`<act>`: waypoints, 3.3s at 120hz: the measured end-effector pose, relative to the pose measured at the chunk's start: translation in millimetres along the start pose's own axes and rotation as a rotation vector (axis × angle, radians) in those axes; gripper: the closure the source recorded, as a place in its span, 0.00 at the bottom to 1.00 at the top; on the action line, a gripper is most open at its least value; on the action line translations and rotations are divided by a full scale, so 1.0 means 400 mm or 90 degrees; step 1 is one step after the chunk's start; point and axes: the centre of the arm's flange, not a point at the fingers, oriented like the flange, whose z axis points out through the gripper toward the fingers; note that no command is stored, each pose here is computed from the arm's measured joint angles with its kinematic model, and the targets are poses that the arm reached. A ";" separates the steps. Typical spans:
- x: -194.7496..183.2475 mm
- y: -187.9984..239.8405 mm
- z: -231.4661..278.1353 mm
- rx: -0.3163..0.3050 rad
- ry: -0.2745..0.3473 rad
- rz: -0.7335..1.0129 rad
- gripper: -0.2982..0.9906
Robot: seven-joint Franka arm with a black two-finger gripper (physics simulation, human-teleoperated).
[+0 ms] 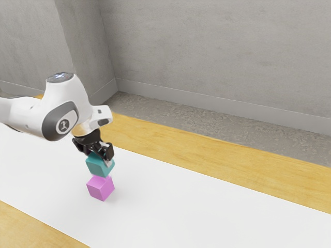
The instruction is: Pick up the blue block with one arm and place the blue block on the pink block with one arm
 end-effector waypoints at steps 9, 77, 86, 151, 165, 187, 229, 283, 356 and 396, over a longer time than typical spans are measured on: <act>-0.003 -0.003 -0.011 -0.001 0.002 0.006 0.47; -0.054 -0.010 0.026 -0.021 -0.090 0.014 0.46; -0.056 -0.016 0.030 -0.022 -0.097 0.011 0.46; -0.024 -0.025 0.053 -0.026 -0.045 0.015 0.46; -0.015 -0.028 0.043 -0.022 -0.017 0.021 0.46; -0.041 -0.024 -0.016 -0.029 -0.020 0.021 0.46; -0.079 -0.082 0.058 -0.040 -0.110 -0.004 0.46; -0.048 -0.074 0.083 -0.049 -0.070 0.037 0.46; -0.024 -0.085 0.096 -0.047 -0.047 0.058 0.46; -0.024 -0.079 0.102 -0.050 -0.049 0.069 0.36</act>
